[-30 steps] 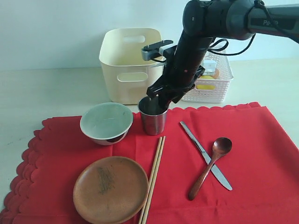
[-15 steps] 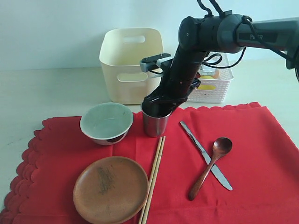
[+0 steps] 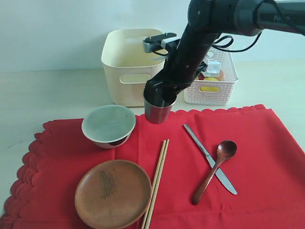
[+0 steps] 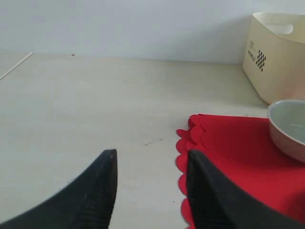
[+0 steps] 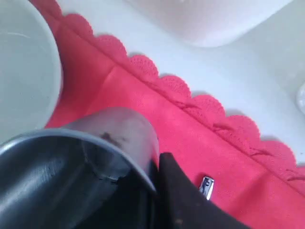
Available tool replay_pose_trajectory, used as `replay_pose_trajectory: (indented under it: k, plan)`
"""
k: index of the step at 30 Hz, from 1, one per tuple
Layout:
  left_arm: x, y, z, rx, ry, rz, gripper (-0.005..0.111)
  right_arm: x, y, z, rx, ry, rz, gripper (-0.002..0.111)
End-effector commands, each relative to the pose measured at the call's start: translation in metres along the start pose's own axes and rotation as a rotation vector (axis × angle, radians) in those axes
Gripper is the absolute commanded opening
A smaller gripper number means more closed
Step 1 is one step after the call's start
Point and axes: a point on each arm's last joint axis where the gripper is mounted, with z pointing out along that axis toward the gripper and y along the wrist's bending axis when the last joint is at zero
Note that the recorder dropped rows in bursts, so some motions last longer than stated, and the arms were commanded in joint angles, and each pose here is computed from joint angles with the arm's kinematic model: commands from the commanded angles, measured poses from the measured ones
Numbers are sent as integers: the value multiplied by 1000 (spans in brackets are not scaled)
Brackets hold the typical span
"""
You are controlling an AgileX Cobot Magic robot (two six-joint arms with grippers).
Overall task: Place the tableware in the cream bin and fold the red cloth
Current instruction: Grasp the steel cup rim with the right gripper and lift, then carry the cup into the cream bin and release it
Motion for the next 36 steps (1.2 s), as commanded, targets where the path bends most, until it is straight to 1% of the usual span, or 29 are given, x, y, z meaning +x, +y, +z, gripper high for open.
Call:
replay_pose_trajectory:
  k: [1,12,16,22,29,34,36]
  plan:
    - [0,0,0,-1,-10,-5,45,-5,5,-34,19,-77,-17,0]
    - [0,0,0,-1,-10,-5,45,-8,18,-109,49,-248,-43,0]
    - [0,0,0,-1,-10,-5,45,-8,21,-128,61,-302,-51,0]
    - [0,0,0,-1,-10,-5,45,-18,21,-142,86,-386,-60,0]
    - [0,0,0,-1,-10,-5,45,-45,15,-143,108,-457,-58,0]
    - [0,0,0,-1,-10,-5,45,-76,-4,-116,188,-488,-33,0]
    - [0,0,0,-1,-10,-5,45,-84,-14,-98,189,-485,-18,0]
